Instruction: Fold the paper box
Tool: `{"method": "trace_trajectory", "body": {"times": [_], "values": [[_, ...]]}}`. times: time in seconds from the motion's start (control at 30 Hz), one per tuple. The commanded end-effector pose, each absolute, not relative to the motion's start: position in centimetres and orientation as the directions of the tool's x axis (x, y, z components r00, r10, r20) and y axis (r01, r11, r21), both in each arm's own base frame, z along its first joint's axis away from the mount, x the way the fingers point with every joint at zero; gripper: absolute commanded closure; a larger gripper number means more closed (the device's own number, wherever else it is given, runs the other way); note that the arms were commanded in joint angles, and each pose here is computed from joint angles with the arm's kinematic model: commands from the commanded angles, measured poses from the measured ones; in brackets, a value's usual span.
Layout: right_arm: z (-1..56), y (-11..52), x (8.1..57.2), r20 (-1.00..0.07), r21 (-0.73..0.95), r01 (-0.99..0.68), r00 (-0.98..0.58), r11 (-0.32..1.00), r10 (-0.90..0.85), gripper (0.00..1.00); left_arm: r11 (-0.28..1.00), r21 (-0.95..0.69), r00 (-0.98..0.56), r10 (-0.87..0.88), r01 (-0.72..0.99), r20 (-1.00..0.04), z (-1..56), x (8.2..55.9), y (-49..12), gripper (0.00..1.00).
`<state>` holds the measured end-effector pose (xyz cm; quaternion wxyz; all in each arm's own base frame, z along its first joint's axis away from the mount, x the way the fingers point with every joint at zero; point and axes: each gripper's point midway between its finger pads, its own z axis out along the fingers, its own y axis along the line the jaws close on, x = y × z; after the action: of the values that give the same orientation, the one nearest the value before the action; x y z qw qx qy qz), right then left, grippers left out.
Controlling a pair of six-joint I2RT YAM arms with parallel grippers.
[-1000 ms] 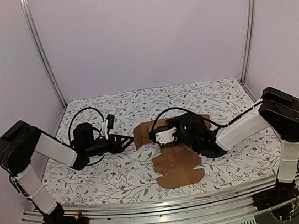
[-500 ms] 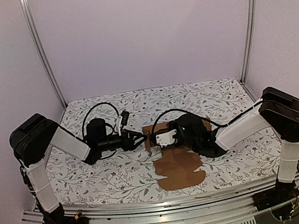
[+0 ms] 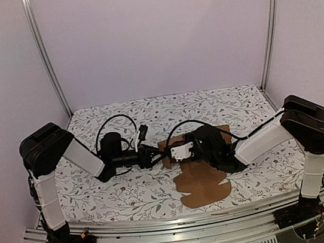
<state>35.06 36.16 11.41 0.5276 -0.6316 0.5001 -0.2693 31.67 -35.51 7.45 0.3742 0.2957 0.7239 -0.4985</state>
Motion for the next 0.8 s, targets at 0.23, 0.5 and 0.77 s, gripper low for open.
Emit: {"method": "trace_trajectory", "body": {"times": [0.23, 0.5, 0.77], "values": [[11.3, 36.2, 32.1, -0.171, -0.962, -0.269, 0.457, 0.048, -0.873, 1.00, 0.203, -0.490, -0.506, 0.035, 0.848, -0.862, 8.3, 28.5, -37.1, 0.47], [13.2, 36.5, 32.1, -0.182, -0.974, -0.208, 0.468, 0.093, -0.865, 1.00, 0.174, -0.532, -0.540, -0.001, 0.828, -0.841, 8.4, 28.4, -37.3, 0.62], [13.7, 36.7, 31.8, -0.183, -0.976, -0.195, 0.493, 0.097, -0.851, 1.00, 0.163, -0.564, -0.568, -0.025, 0.810, -0.823, 7.5, 29.1, -37.8, 0.64]]}}
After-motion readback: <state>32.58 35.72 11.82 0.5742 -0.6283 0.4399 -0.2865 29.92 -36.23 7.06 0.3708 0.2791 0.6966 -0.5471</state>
